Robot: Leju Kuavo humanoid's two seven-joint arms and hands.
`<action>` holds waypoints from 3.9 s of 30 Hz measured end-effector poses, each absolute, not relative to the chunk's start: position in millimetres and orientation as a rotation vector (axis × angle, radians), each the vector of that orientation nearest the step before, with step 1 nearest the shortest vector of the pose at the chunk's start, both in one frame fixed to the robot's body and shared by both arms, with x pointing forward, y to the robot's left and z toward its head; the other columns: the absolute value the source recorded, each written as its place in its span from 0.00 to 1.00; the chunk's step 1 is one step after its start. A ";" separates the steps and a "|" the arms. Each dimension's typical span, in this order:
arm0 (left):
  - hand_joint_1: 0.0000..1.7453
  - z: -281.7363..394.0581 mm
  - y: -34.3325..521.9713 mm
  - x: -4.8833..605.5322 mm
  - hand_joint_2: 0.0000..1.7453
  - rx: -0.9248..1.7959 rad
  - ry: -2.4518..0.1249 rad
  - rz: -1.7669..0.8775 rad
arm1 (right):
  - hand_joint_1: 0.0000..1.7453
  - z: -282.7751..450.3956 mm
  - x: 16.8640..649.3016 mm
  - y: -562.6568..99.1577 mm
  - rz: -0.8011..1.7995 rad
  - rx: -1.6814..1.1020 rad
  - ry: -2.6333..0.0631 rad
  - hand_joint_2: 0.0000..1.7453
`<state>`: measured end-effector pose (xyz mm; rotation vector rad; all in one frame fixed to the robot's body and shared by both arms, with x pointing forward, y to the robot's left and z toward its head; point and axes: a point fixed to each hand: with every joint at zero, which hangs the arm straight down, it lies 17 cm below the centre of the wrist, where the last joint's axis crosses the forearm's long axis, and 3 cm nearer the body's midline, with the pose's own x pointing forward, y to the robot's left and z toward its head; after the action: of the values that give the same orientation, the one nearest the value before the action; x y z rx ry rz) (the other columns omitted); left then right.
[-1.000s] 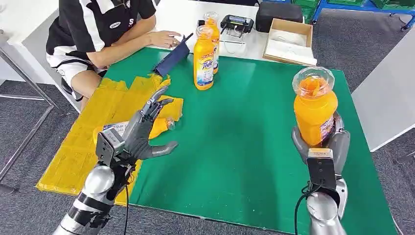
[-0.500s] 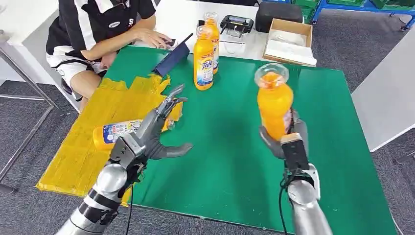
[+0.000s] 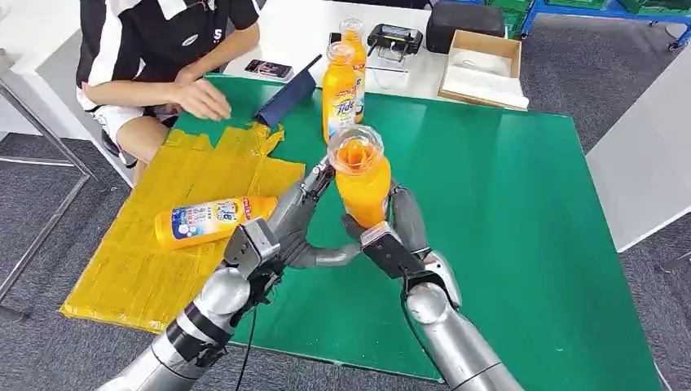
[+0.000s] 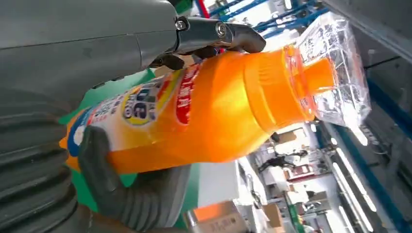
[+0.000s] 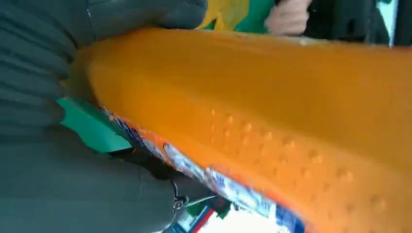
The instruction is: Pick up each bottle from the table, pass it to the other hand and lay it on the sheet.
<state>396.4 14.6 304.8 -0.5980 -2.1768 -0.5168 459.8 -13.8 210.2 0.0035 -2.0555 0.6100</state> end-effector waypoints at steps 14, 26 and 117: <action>0.00 287.7 14.6 412.7 1.00 -0.658 -2.057 -0.447 | 1.00 214.7 463.4 -16.7 0.642 -0.116 -2.114 1.00; 0.08 295.6 22.1 427.4 1.00 -0.691 -2.036 -0.237 | 1.00 210.6 454.2 6.1 0.727 -0.088 -2.131 1.00; 0.00 89.2 239.6 577.5 1.00 0.761 -1.495 -1.015 | 0.00 290.0 399.5 -214.1 0.162 -0.164 -2.143 1.00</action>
<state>577.5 239.6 89.2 0.7614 -1.4946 -1.0145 399.5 -214.1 290.0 -0.1642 -2.1428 0.1625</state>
